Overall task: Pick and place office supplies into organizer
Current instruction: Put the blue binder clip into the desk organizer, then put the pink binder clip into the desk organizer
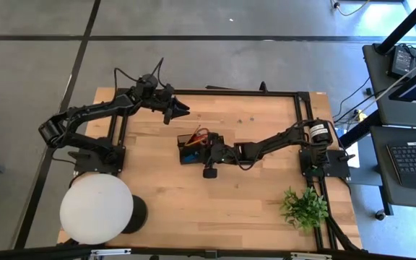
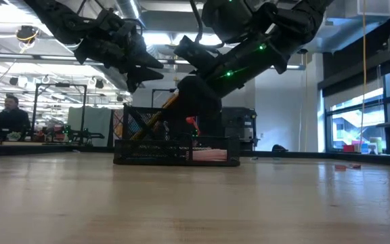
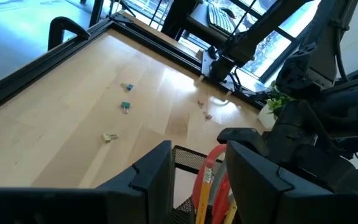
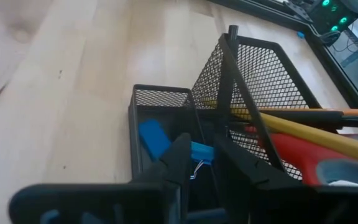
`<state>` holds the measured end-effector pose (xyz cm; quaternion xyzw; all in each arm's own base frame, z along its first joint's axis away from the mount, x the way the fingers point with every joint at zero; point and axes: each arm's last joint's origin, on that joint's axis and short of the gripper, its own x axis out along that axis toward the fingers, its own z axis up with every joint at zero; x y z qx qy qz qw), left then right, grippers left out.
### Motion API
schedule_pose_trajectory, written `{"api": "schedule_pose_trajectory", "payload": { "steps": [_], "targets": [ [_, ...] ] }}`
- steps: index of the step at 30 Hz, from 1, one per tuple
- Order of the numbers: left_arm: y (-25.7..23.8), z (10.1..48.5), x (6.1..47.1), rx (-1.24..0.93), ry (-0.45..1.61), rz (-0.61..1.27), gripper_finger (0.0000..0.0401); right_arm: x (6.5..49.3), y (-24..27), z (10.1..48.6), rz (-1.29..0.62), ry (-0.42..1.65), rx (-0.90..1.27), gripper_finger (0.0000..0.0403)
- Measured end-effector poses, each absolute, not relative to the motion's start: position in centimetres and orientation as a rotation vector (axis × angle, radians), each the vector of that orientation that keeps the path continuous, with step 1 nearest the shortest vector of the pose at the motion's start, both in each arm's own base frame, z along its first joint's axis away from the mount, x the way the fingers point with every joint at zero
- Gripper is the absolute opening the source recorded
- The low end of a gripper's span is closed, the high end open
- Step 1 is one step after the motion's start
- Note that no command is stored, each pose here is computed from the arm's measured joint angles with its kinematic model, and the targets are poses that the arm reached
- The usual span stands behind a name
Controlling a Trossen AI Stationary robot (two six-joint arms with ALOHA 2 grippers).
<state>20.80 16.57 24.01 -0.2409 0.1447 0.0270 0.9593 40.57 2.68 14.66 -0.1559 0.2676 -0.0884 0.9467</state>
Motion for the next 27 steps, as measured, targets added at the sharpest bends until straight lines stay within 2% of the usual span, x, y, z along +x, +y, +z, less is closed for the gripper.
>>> {"api": "schedule_pose_trajectory", "payload": {
  "steps": [11,18,27],
  "targets": [
    [16.6,24.0,20.8,-0.488,0.293,0.055,0.0147,40.6,2.7,14.7,-0.178,0.545,-0.318,0.0111],
    [16.6,24.0,20.8,-0.488,0.293,0.054,0.0147,40.5,2.7,14.9,-0.185,0.543,-0.292,0.0114],
    [16.6,24.0,20.8,-0.49,0.296,0.055,0.0147,37.8,3.3,19.3,-0.224,0.615,-0.092,0.0115]
  ]
}}
